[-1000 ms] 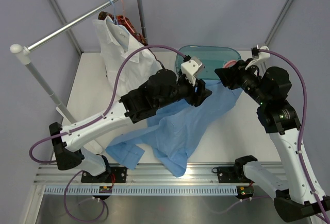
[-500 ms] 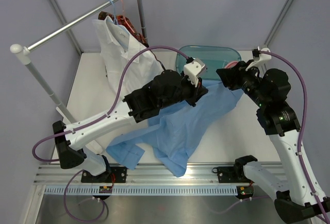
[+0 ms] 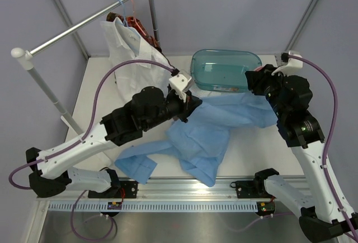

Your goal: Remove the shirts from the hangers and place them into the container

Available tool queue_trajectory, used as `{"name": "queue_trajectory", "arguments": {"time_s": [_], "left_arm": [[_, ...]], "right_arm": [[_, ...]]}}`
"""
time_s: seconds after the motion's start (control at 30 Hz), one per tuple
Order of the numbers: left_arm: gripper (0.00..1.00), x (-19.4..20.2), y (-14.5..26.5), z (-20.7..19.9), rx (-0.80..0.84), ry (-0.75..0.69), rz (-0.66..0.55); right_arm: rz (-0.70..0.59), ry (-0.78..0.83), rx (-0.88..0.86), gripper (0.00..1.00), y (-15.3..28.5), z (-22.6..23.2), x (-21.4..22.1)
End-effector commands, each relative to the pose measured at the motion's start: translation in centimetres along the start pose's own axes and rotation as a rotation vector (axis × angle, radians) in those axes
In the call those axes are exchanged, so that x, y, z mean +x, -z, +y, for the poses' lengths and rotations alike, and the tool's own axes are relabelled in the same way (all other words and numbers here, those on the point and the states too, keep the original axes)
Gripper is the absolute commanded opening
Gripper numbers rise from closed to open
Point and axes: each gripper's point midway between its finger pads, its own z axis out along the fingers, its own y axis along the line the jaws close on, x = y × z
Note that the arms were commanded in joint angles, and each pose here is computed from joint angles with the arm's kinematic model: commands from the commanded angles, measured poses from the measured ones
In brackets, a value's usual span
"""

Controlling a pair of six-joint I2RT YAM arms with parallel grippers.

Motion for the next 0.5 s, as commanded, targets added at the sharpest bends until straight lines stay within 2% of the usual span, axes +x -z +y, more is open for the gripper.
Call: {"name": "queue_trajectory", "arguments": {"time_s": [0.0, 0.2, 0.33, 0.47], "left_arm": [[0.0, -2.4, 3.8, 1.4, -0.049, 0.027, -0.104], [0.0, 2.3, 5.0, 1.1, -0.029, 0.078, -0.035], [0.0, 5.5, 3.8, 0.3, -0.004, 0.097, 0.047], [0.0, 6.8, 2.5, -0.2, 0.004, 0.109, 0.091]], "right_arm": [[-0.099, 0.048, 0.233, 0.0, 0.7, -4.1, -3.0], [-0.159, -0.007, 0.2, 0.0, 2.2, -2.9, -5.3], [-0.221, -0.069, 0.119, 0.0, 3.3, -1.2, -7.1], [-0.256, -0.091, 0.03, 0.0, 4.3, 0.5, -8.3]]}}
